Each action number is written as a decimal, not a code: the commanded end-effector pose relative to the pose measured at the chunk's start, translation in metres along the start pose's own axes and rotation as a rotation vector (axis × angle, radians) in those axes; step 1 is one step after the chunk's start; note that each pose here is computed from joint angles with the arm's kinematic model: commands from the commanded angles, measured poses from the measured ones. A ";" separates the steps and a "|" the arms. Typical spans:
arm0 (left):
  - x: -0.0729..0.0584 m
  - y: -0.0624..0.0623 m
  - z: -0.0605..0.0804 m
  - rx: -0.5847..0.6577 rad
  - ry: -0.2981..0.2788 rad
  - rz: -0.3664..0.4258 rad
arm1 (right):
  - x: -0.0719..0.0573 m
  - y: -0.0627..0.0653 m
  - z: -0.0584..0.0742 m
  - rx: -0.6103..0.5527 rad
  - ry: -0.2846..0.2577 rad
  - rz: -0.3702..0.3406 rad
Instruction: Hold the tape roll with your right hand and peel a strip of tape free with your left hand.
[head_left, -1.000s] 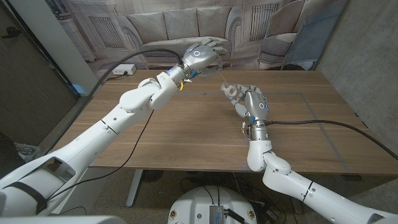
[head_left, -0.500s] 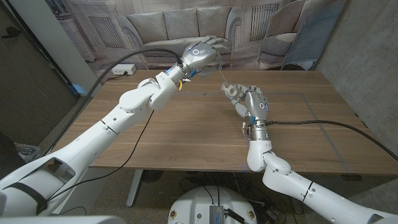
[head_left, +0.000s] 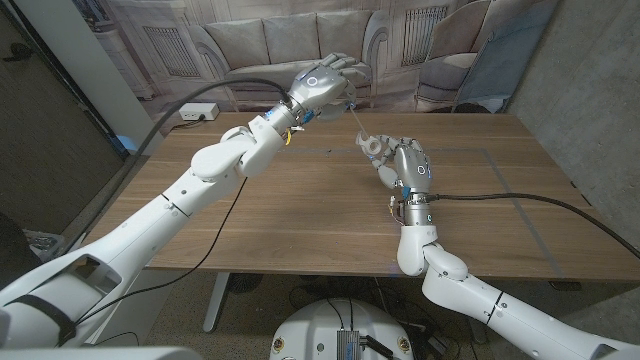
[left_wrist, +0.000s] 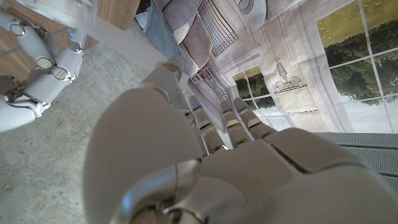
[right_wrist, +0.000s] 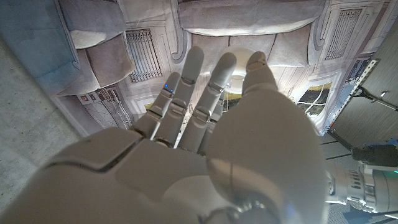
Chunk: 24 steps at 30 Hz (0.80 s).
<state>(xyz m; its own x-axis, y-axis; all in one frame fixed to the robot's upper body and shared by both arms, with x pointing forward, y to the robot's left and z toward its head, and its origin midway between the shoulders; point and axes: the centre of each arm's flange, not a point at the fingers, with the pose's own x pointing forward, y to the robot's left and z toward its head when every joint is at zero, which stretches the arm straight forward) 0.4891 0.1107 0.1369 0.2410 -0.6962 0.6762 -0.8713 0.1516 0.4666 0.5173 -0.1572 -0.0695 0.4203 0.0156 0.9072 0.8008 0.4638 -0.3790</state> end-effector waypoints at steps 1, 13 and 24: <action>-0.002 0.003 -0.002 0.003 0.010 0.022 | 0.001 0.002 0.000 0.004 -0.003 0.004; -0.003 0.007 -0.004 0.007 0.017 0.063 | 0.002 0.003 0.000 0.008 -0.002 0.003; -0.004 0.009 -0.003 -0.007 0.021 0.093 | 0.001 0.002 0.000 0.008 0.001 0.000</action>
<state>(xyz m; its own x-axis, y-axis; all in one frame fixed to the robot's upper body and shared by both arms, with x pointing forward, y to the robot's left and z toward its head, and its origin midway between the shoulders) 0.4843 0.1162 0.1392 0.1894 -0.6717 0.7162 -0.8875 0.1949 0.4175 0.5195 -0.1563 -0.0688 0.4209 0.0182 0.9069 0.7976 0.4687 -0.3796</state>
